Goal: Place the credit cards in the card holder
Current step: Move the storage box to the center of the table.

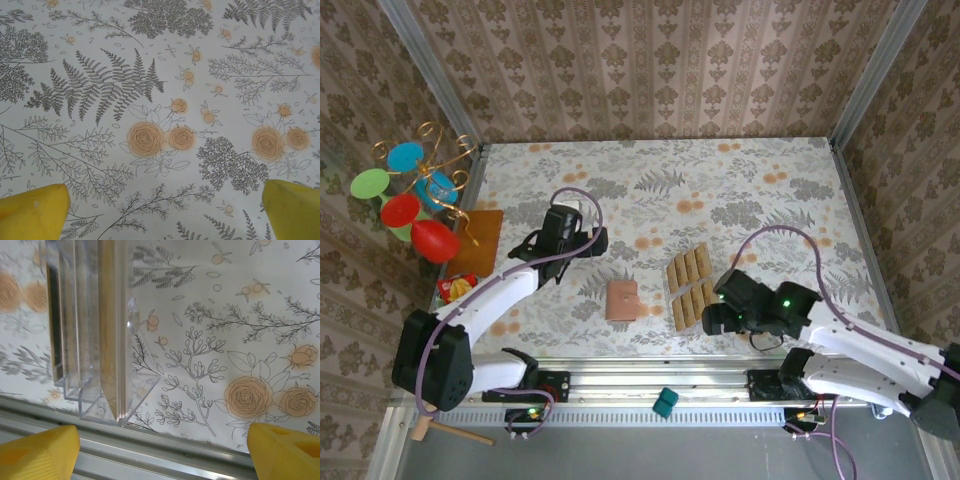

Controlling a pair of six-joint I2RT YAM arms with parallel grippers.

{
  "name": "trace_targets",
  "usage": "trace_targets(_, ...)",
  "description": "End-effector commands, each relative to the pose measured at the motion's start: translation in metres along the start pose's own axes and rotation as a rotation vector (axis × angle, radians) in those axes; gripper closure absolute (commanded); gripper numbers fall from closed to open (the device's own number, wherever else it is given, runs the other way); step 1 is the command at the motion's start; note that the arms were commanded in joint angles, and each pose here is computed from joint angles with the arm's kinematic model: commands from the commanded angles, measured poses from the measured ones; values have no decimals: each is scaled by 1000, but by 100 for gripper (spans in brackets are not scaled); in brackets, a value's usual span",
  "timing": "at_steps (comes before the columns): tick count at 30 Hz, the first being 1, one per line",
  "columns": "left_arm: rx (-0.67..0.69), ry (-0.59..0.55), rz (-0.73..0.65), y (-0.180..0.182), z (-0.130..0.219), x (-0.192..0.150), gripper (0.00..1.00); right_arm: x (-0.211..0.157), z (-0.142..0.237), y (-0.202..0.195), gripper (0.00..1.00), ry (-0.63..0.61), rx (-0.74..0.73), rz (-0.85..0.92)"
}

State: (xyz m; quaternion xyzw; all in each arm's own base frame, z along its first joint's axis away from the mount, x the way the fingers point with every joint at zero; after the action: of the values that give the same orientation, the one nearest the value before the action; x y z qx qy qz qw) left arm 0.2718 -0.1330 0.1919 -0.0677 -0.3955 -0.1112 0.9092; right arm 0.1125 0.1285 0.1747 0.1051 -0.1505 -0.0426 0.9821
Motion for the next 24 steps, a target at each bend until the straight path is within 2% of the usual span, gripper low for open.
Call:
trace_targets(1, -27, -17, 22, -5, 4, 8, 0, -4, -8, 5, 10, -54, -52, -6)
trace_targets(7, -30, 2, 24, -5, 5, 2, 0, -9, -7, 25, 11, -55, -23, 16)
trace_targets(15, -33, -3, 31, -5, 6, 0, 0, -25, -35, 33, 13, -27, -57, 11)
trace_targets(24, -34, -4, 28, -6, 4, 1, 0, -12, -46, 45, 14, -139, -75, -49)
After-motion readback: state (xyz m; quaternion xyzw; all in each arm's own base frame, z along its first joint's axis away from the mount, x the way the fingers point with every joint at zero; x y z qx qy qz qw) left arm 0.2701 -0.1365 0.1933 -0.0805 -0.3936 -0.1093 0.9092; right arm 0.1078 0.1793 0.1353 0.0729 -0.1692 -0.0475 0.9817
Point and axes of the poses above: each hand's point on the last joint's axis, 136 mm out from that joint toward the fingers, its own z axis back along the fingers, its own y axis along the line the jaws close on, x = y × z, the point moved 8 cm from there along z, back along the fingers, and after that the axes turned 10 degrees about -z, right-handed, at the moved point
